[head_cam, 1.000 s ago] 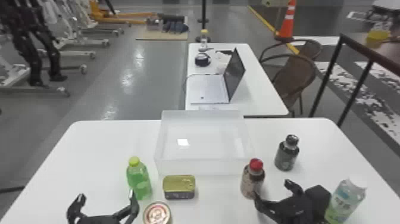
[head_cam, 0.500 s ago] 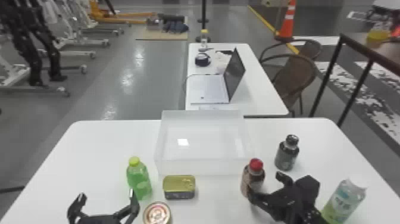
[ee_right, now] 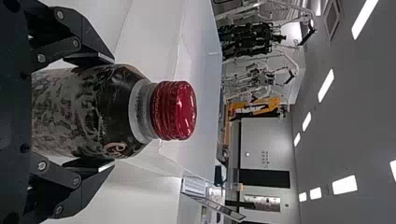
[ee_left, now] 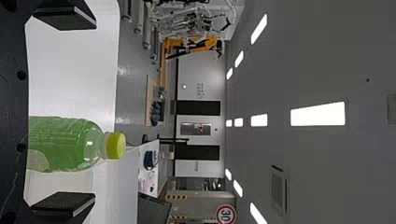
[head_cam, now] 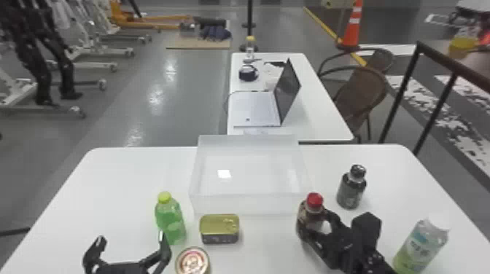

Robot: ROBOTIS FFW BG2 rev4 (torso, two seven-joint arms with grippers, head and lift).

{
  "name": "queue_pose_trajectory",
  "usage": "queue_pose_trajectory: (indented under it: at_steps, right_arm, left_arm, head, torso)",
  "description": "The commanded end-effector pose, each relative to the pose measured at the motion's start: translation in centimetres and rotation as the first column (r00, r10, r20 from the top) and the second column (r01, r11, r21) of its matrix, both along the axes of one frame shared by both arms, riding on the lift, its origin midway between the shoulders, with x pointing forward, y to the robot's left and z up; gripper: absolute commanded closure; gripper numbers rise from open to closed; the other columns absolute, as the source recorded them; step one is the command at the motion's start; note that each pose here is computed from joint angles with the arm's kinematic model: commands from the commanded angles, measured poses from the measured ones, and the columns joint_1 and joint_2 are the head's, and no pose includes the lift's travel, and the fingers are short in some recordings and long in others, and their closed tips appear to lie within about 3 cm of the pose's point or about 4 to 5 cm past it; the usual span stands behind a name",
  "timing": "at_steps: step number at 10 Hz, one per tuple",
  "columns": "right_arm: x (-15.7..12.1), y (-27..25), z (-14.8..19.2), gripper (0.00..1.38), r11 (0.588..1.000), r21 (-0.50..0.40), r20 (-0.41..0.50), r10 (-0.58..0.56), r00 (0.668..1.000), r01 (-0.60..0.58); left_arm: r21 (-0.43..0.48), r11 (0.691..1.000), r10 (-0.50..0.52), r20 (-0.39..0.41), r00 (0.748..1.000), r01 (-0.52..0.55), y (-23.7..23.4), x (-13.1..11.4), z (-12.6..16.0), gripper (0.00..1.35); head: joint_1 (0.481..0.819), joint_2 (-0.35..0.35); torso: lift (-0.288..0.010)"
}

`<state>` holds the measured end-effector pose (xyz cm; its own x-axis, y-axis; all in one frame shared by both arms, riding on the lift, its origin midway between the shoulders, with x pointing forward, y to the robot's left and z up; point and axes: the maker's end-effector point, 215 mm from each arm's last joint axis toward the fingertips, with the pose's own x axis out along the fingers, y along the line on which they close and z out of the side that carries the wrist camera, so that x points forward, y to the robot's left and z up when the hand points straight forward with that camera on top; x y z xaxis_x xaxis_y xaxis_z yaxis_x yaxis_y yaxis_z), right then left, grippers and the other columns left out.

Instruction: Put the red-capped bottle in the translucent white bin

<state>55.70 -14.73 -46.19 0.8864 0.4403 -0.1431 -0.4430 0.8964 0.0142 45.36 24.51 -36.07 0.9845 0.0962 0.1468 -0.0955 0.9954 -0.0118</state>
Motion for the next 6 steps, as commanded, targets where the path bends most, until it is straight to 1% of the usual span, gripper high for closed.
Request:
queue_pose_trajectory:
  at_steps: [1,3,5,6]
  right_arm:
    - [-0.1,0.1,0.4,1.13,1.0,0.016,0.004,-0.002,1.0,0.002]
    - [-1.0,1.1,3.0,1.13,0.999,0.043,0.052,0.012,0.999,-0.015]
    - [-2.3,2.4,5.6,1.13,0.997,0.068,0.069,0.035,0.997,-0.04]
    - [-2.1,2.4,6.7,1.13,0.995,0.088,0.075,0.033,0.997,-0.04]
  left_arm:
    - [-0.005,1.0,0.002,0.0,1.0,-0.002,0.0,0.0,0.0,0.02]
    - [-0.005,1.0,0.0,0.003,1.0,0.0,-0.1,0.1,0.1,0.02]
    - [-0.007,1.0,0.001,0.0,1.0,-0.001,-0.1,0.0,-0.1,0.02]
    - [-0.008,1.0,0.001,-0.001,1.0,-0.001,-0.1,0.0,-0.1,0.02]
  head:
    - [0.549,0.0]
    - [0.549,0.0]
    - [0.549,0.0]
    - [0.549,0.0]
  torso:
    - [-0.1]
    - [-0.1]
    - [-0.1]
    - [-0.1]
